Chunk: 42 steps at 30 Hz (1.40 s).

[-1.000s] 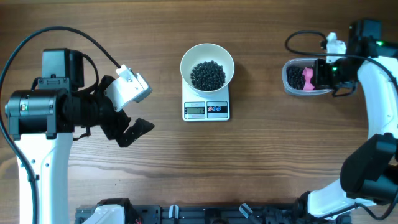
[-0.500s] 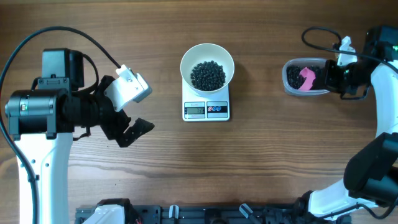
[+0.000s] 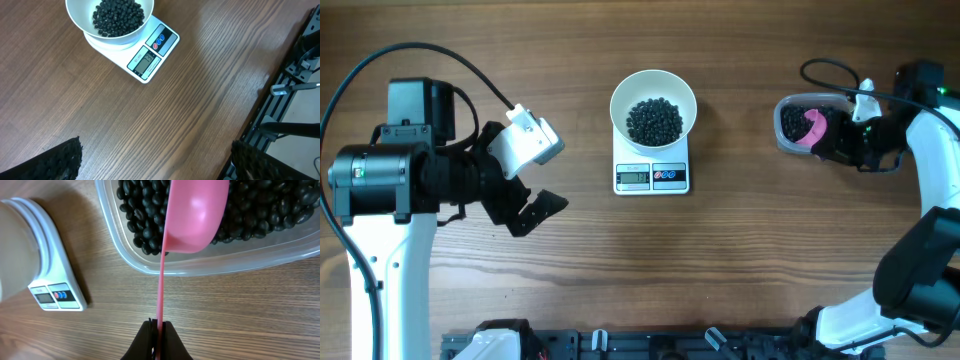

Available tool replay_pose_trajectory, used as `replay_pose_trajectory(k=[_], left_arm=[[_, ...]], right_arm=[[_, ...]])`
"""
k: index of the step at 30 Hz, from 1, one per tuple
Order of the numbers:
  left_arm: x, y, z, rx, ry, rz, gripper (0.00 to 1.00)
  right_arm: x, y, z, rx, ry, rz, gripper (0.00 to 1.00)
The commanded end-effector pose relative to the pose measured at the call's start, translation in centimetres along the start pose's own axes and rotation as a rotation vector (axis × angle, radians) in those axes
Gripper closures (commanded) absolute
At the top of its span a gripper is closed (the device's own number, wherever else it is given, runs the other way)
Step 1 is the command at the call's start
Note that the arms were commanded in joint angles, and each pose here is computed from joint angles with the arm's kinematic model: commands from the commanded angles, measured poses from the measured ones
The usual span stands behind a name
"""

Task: Scoop item into bowl and weigh 150g on scale
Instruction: 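Drag the scoop through the beans and lift it out filled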

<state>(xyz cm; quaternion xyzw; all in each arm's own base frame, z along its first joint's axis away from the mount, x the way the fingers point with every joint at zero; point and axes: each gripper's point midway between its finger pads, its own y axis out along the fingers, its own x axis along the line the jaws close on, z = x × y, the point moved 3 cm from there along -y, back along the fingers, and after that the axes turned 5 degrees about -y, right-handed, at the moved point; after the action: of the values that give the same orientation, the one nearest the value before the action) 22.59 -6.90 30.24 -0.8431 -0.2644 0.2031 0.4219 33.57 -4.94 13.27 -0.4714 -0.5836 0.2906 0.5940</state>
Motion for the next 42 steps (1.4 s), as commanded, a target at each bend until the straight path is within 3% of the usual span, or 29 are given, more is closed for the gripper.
replay_pose_trajectory(k=[1, 12, 27, 42], left_arm=[[-0.1, -0.6, -0.3, -0.020, 0.017, -0.012, 0.00], [-0.1, -0.6, -0.3, -0.020, 0.017, -0.012, 0.00], [-0.1, -0.6, -0.3, -0.020, 0.017, -0.012, 0.00], [-0.1, -0.6, -0.3, -0.020, 0.017, -0.012, 0.00]], right_arm=[[0.0, 0.1, 0.0, -0.007, 0.051, -0.105, 0.96], [-0.4, -2.9, -0.3, -0.110, 0.064, -0.182, 0.96], [-0.9, -4.1, 0.2, -0.125, 0.108, -0.250, 0.96], [1.8, -6.3, -0.6, -0.222, 0.059, -0.501, 0.95]])
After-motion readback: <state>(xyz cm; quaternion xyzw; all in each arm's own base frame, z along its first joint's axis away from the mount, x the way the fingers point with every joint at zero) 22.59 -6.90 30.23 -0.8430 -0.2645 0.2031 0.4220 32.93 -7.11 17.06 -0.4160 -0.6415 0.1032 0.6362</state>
